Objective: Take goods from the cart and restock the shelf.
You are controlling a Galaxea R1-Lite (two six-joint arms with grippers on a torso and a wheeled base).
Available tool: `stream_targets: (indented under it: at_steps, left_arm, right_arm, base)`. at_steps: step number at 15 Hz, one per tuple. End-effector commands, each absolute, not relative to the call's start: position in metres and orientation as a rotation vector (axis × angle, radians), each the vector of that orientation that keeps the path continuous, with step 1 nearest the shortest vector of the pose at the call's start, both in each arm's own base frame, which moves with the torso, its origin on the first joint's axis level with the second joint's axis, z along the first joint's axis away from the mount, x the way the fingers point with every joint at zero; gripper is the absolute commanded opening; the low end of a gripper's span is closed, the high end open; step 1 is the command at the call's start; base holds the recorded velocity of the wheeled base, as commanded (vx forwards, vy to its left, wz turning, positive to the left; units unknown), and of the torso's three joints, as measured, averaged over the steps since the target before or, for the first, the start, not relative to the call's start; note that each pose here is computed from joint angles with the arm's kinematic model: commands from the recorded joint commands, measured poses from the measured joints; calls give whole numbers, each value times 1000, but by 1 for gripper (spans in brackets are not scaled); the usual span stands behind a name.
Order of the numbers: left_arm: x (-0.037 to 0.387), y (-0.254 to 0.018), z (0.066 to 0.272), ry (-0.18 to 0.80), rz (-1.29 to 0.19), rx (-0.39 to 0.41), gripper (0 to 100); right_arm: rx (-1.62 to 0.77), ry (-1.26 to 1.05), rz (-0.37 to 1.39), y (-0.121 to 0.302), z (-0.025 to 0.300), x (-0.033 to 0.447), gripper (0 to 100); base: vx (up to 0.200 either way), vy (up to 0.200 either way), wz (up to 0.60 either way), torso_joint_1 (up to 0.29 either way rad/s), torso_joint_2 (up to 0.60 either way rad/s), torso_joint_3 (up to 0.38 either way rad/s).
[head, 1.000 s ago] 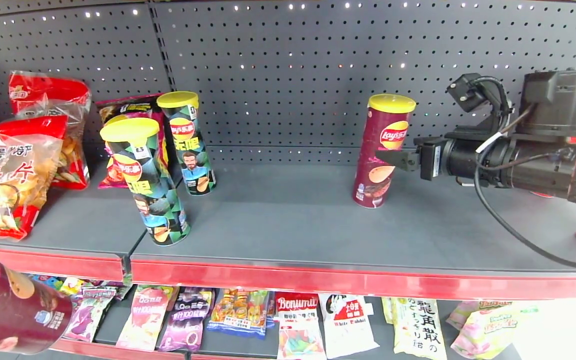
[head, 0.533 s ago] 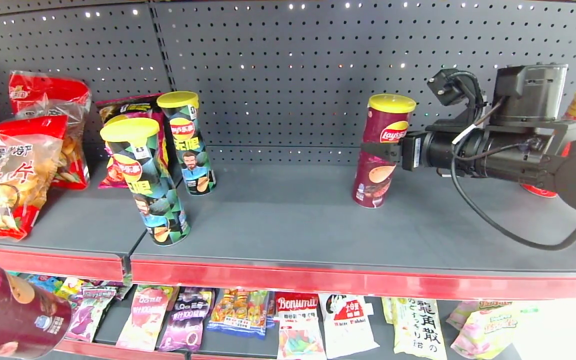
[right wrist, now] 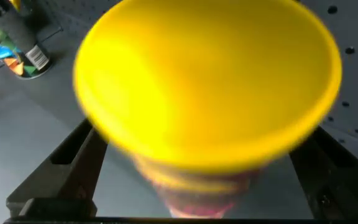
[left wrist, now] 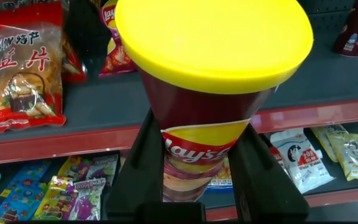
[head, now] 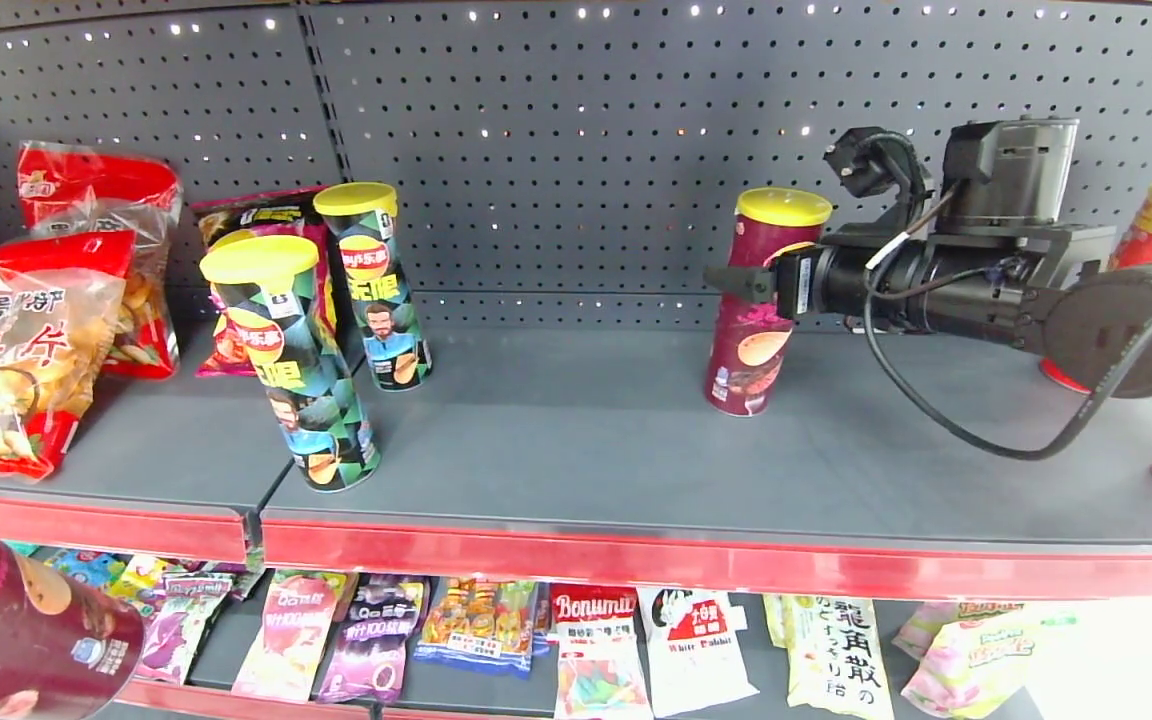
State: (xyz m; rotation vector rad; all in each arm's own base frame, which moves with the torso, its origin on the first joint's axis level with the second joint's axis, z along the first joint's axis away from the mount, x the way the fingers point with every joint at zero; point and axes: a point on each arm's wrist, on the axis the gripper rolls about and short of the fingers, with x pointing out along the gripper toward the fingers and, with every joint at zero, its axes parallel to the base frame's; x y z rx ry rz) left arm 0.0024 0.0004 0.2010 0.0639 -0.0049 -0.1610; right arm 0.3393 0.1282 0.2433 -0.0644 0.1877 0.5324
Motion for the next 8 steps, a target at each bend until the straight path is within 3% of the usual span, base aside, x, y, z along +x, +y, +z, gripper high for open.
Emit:
stream_targets:
  at_steps: [1,3,4,8]
  left_arm:
    - [3,0,199,2,-161,65,0]
    - [3,0,198,2,-161,65,0]
    - [3,0,198,4,-161,65,0]
    - [2,0,194,9,-161,66,0]
  right_arm:
    - [-67,192,531,131,239,347,100]
    - [-67,191,531,132,239,349,100]
    - [-67,192,531,132,239,350,0]
    - [-67,181,526,130,245,342,0]
  base:
    - [0,0,0,0,0,0]
    - [0,0,0,0,0,0]
    - [0,0,0,0,0,0]
    - [0,0,0,0,0,0]
